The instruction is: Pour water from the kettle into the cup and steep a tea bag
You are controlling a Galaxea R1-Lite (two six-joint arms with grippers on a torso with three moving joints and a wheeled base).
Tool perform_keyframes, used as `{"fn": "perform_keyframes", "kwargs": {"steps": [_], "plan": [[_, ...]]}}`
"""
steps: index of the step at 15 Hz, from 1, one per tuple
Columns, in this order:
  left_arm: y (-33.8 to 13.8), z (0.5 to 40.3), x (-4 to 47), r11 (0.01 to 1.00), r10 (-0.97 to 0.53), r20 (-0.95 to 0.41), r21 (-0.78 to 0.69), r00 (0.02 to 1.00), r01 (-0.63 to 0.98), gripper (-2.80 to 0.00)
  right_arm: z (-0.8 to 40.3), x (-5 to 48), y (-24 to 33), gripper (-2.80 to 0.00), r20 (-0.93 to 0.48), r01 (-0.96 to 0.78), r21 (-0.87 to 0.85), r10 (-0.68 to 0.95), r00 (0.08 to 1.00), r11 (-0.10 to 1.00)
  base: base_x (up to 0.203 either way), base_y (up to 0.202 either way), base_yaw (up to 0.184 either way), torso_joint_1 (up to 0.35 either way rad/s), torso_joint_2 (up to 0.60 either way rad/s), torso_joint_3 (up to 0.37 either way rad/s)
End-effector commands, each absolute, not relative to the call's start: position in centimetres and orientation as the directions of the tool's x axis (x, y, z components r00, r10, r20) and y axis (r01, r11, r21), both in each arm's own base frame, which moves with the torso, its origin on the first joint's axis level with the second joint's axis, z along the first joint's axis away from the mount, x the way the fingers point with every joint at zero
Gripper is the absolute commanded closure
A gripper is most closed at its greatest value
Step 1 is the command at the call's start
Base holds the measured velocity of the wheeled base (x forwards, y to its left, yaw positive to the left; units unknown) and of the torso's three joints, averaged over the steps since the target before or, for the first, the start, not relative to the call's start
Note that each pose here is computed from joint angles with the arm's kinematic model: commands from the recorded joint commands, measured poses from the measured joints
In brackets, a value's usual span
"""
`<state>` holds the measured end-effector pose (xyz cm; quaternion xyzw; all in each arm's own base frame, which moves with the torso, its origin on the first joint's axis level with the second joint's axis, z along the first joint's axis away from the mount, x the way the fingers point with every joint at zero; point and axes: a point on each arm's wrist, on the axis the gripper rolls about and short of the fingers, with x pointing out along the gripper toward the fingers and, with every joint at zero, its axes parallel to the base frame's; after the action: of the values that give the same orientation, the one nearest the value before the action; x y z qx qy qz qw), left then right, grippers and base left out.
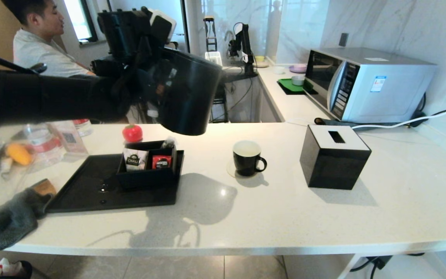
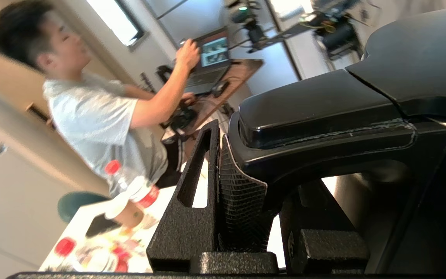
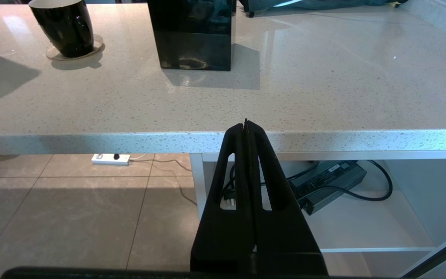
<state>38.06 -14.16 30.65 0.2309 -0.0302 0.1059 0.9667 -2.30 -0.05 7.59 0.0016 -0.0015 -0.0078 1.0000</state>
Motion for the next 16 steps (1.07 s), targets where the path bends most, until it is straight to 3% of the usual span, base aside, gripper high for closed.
{"fn": "perform_keyframes", "kwargs": {"steps": [1, 9, 16], "plan": [[-11.3, 32.6, 36.4, 0.87, 0.247, 0.137, 0.404, 0.959, -0.282, 0.0, 7.6, -2.3, 0.0, 0.0, 0.002, 0.015, 0.003, -0.015, 1.0, 1.0, 0.0, 0.0, 0.0, 0.0, 0.0, 0.0], [0.2, 31.4, 31.8, 0.828, 0.429, 0.195, 0.304, 0.882, -0.47, 0.0, 7.6, -2.3, 0.0, 0.0, 0.002, 0.015, 0.003, -0.015, 1.0, 1.0, 0.0, 0.0, 0.0, 0.0, 0.0, 0.0], [6.0, 27.9, 28.8, 0.809, 0.528, 0.224, 0.161, 0.819, -0.566, 0.0, 7.6, -2.3, 0.0, 0.0, 0.002, 0.015, 0.003, -0.015, 1.0, 1.0, 0.0, 0.0, 0.0, 0.0, 0.0, 0.0]]}}
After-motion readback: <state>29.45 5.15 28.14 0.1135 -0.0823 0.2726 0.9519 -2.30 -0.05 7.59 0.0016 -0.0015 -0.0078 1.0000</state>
